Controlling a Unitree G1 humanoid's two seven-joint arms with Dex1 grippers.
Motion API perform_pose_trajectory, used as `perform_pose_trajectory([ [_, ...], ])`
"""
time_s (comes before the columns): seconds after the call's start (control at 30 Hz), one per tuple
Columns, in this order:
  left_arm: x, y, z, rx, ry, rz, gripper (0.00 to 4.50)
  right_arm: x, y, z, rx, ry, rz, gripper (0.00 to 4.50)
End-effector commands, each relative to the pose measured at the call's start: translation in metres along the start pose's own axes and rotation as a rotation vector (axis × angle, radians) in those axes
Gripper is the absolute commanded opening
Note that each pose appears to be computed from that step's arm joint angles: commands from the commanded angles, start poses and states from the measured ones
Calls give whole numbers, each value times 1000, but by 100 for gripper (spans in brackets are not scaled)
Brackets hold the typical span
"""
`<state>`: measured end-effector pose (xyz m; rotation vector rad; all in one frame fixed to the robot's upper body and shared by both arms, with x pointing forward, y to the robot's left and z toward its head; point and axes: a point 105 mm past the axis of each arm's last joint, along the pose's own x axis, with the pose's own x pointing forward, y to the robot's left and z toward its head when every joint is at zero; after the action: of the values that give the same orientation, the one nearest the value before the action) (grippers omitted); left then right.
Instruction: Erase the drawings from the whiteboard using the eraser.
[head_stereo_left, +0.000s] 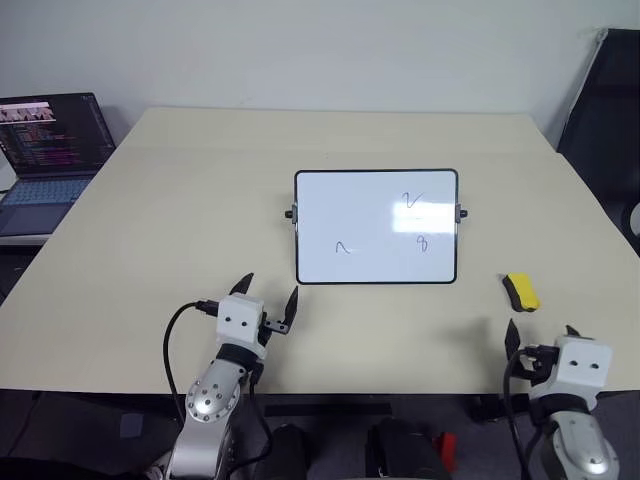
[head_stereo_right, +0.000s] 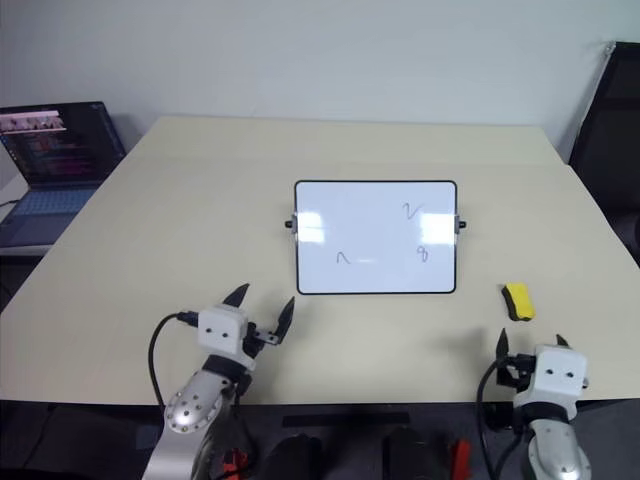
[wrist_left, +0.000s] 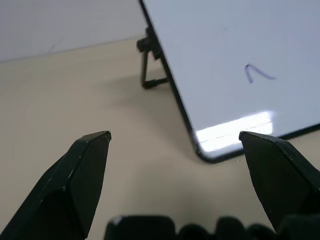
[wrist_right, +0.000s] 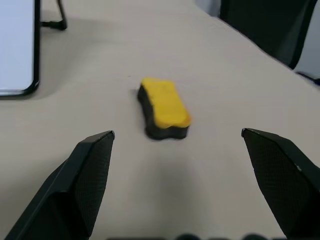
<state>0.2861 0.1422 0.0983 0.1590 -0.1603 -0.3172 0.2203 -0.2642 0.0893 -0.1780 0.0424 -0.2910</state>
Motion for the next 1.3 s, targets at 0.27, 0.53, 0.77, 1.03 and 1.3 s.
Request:
perform_pose_trajectory([
  [0.27, 46, -75, 66, -100, -166, -549, 450, 34, -9, 32, 67, 35, 74, 445],
  [0.53, 39, -119, 81, -29, -172, -950, 450, 51, 0, 22, 220, 161, 107, 445],
  [0.77, 36, -128, 73, 2, -142, -1065, 450, 64, 9, 19, 255, 211, 158, 445],
  [1.03, 34, -127, 67, 27, -125, -1073, 450, 74, 15, 17, 254, 229, 187, 445],
  [1.3, 32, -128, 71, 13, -126, -1076, 450, 70, 25, 6, 277, 267, 210, 445],
])
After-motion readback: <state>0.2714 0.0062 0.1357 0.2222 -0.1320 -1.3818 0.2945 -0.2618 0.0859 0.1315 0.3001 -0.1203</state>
